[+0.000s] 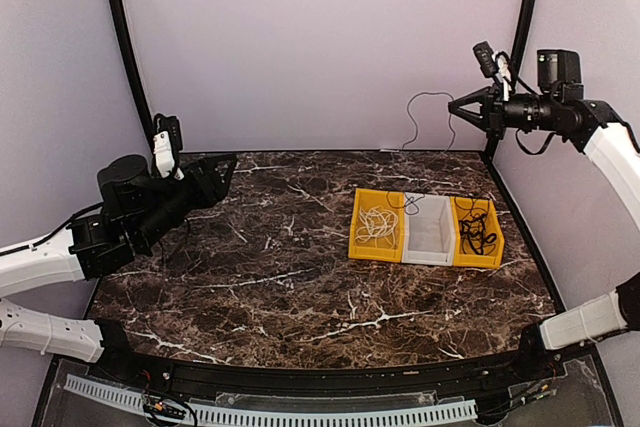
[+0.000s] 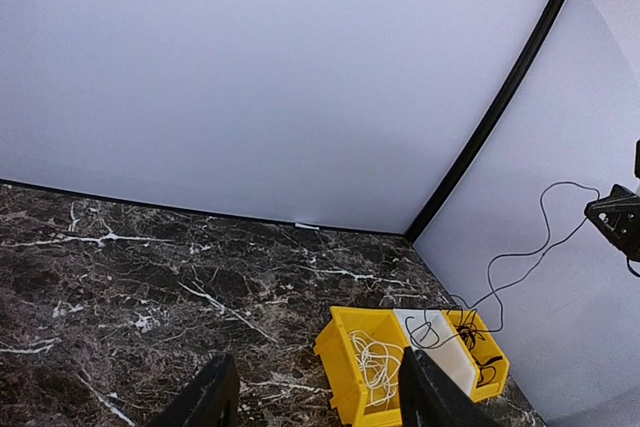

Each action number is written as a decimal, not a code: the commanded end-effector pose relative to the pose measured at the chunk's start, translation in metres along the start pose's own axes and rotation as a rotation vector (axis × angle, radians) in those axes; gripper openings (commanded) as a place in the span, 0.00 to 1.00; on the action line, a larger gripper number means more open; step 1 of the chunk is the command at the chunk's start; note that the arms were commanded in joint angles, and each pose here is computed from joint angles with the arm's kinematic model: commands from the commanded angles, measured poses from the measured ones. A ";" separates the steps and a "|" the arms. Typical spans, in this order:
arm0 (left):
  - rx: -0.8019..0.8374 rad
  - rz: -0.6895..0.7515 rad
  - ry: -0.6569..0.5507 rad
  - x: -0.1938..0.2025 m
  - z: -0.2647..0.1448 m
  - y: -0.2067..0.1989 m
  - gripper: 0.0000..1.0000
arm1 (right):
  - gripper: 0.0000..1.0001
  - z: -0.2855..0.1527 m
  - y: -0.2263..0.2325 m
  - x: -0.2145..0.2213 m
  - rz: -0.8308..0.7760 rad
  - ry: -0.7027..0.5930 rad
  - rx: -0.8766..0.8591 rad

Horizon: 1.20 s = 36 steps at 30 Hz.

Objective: Untangle the cables

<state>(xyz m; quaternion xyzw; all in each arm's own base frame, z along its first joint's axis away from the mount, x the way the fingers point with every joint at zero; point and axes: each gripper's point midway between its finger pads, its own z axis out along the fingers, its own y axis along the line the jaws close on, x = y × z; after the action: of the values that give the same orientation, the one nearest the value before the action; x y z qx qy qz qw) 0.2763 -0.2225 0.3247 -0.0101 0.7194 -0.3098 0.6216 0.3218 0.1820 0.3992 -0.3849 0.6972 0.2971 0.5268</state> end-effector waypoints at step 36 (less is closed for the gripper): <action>0.013 -0.021 0.031 0.028 -0.003 0.012 0.56 | 0.00 -0.032 -0.027 0.099 -0.048 0.174 0.305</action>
<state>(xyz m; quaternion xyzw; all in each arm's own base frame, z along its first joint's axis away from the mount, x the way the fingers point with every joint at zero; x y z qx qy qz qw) 0.2704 -0.2217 0.2969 -0.0111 0.7314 -0.3203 0.6019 0.3108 0.1295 0.3099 -0.3389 0.7733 0.1735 0.5069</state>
